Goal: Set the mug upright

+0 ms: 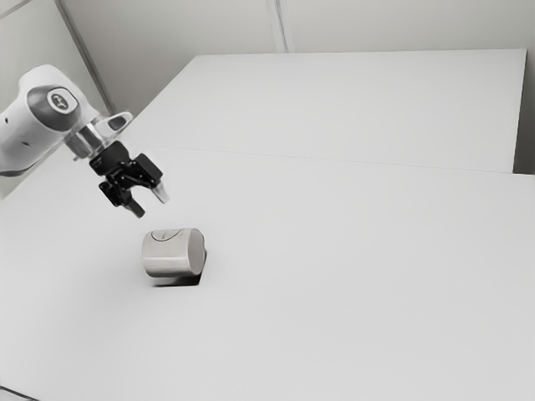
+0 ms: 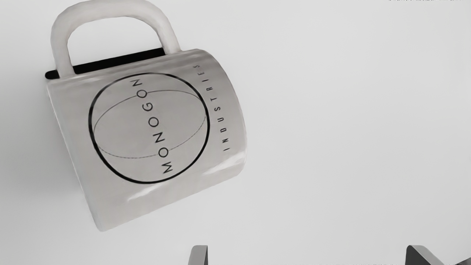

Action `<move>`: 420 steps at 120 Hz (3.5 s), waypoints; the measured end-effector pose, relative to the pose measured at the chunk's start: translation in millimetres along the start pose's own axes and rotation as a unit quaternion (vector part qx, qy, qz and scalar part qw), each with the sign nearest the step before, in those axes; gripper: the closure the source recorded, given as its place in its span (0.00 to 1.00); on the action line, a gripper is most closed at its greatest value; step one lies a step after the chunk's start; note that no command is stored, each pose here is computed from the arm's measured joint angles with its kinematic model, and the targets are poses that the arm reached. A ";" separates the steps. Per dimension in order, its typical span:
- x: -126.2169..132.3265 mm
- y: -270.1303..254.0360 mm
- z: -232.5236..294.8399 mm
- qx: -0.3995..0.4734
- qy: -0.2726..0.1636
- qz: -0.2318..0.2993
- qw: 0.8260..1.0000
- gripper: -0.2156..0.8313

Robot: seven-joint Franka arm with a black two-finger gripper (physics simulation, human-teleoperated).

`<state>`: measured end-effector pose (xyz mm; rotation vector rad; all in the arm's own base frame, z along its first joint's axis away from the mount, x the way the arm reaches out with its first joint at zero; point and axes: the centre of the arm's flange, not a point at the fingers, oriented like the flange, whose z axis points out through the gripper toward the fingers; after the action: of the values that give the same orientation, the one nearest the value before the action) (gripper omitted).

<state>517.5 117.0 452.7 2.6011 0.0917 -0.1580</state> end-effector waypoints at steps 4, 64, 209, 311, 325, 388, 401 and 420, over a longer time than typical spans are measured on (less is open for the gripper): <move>-1.3 -5.7 1.1 -0.009 0.001 -0.002 1.000 0.23; 7.8 -100.6 33.1 -0.057 0.004 -0.013 0.998 0.23; 37.3 -52.9 76.7 -0.116 0.041 0.087 0.989 0.84; 29.4 22.1 61.6 0.101 -0.006 0.166 0.981 0.96; 31.9 47.9 70.5 0.163 -0.022 0.196 0.967 0.96; 35.4 111.6 119.3 0.305 -0.037 0.237 0.922 0.96; 36.1 118.1 132.0 0.309 -0.040 0.228 0.922 0.96; 39.9 114.0 145.4 0.310 -0.041 0.203 0.928 0.96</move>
<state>554.2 -53.9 380.7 3.1570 -0.6217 -0.1640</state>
